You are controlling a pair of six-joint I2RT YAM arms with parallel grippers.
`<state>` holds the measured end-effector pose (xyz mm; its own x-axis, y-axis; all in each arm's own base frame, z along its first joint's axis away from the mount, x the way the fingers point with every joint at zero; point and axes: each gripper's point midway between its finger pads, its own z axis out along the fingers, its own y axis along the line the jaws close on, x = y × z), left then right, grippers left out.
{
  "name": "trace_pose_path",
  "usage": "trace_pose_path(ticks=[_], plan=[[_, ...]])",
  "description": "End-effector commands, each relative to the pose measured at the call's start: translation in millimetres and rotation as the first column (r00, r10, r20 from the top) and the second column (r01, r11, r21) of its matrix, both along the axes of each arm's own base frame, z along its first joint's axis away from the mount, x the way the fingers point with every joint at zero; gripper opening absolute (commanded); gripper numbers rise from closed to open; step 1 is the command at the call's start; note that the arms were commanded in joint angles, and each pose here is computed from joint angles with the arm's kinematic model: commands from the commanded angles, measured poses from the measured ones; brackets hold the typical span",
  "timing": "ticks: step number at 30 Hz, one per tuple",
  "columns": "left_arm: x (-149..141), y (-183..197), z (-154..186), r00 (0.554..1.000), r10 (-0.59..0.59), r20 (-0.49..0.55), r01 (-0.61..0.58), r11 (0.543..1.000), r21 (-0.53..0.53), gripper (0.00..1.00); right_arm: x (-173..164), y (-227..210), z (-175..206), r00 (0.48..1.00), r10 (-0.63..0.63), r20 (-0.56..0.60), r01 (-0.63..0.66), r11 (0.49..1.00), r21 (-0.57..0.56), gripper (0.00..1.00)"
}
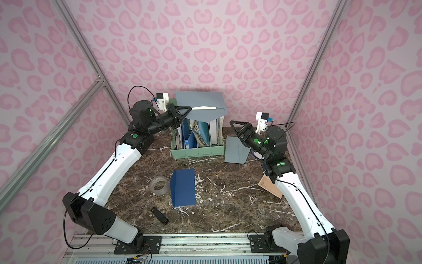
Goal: Take the letter paper out of the envelope
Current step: Take out the letter paper from the envelope.
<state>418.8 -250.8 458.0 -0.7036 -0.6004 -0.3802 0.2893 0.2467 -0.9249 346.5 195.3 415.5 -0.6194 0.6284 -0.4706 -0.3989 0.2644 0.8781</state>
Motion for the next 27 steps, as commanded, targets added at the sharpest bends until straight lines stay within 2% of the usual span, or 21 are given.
trace_pose_path(ticks=[1, 6, 16, 23, 27], plan=[[-5, -4, 23, 0.997, -0.03, 0.068, 0.034, 0.997, -0.067, 0.0, -5, 4, 35, 0.996, 0.059, 0.06, -0.068, 0.986, 0.152, 0.74], [-10, -10, 29, 0.995, -0.08, 0.057, 0.086, 0.988, -0.126, 0.0, 11, 8, 41, 0.994, 0.067, 0.082, -0.08, 0.982, 0.168, 0.65], [-35, -20, 22, 0.988, -0.15, 0.024, 0.152, 0.976, -0.157, 0.0, 44, 8, 60, 0.99, 0.011, 0.144, -0.046, 0.97, 0.239, 0.67], [-37, -18, 18, 0.991, -0.134, 0.013, 0.135, 0.979, -0.152, 0.0, 52, 12, 60, 0.99, 0.026, 0.139, -0.062, 0.964, 0.26, 0.41], [-35, -18, 16, 0.992, -0.128, 0.01, 0.128, 0.981, -0.146, 0.0, 43, 14, 54, 0.986, 0.054, 0.156, -0.097, 0.954, 0.283, 0.37]])
